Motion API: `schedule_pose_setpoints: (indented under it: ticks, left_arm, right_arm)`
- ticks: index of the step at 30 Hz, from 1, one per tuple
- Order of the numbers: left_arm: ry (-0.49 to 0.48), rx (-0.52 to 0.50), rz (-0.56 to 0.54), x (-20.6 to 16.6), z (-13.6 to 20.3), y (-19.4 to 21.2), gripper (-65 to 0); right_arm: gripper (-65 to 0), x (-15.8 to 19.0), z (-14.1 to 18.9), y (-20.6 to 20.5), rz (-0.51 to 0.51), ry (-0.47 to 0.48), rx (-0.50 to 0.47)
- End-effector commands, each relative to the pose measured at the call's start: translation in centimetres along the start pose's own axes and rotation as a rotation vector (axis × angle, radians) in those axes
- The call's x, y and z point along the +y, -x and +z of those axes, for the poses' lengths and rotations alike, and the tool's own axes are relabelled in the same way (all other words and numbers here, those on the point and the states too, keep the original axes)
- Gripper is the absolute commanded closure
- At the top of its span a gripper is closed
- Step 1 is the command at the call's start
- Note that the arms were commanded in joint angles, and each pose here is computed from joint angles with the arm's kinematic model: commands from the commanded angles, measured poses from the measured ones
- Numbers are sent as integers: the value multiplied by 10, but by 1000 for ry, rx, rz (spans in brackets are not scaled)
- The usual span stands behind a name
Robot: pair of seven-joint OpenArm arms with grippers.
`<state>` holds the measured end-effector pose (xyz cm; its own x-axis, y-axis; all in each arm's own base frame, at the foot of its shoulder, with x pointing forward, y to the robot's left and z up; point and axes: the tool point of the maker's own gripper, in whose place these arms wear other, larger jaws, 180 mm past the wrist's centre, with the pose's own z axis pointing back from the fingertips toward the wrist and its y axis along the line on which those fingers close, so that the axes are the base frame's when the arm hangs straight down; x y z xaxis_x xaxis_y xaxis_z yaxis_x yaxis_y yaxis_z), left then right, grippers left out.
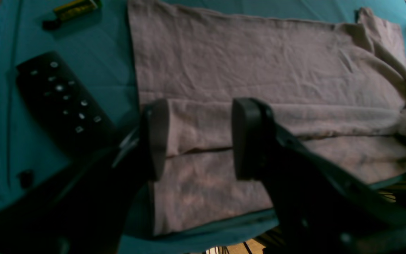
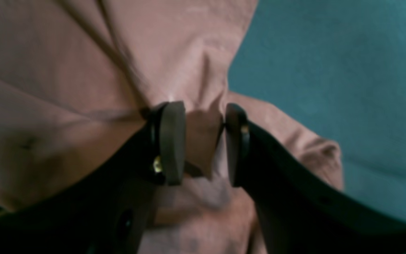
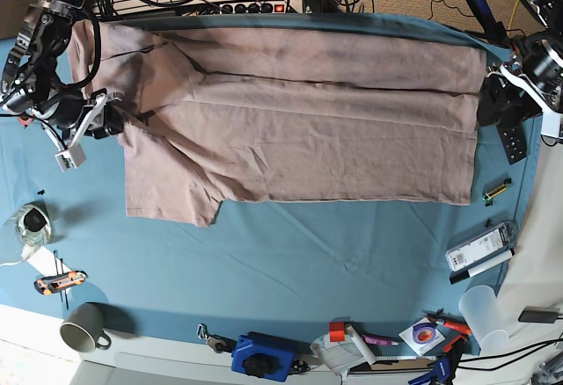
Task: Fold the T-shirt properly
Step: 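Grasp the hem corner nearest the right gripper and fold it inward, then grasp the hem corner nearest the left gripper with the left gripper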
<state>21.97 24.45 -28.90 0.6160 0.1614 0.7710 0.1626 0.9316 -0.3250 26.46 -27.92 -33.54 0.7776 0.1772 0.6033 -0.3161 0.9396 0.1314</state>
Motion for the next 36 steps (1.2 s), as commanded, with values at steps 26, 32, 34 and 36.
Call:
schedule_pose_setpoints:
  ticks: [26, 32, 34, 36]
  left_arm:
    - [6, -57, -22, -2, 3, -16, -296]
    - [29, -178, -132, -8, 4, -38, -296]
    - [-17, -160, -154, -3, -7, -40, -296]
    - [-46, -140, -159, -2, -25, -42, -296]
  right_arm:
    - [-197, -79, -100, -91, -329, -35, -141]
    - [-197, -54, -117, -70, -337, -92, -41]
    - [-197, -40, -124, -66, -342, -127, -11]
    - [-197, -28, -131, -64, -346, -155, 4]
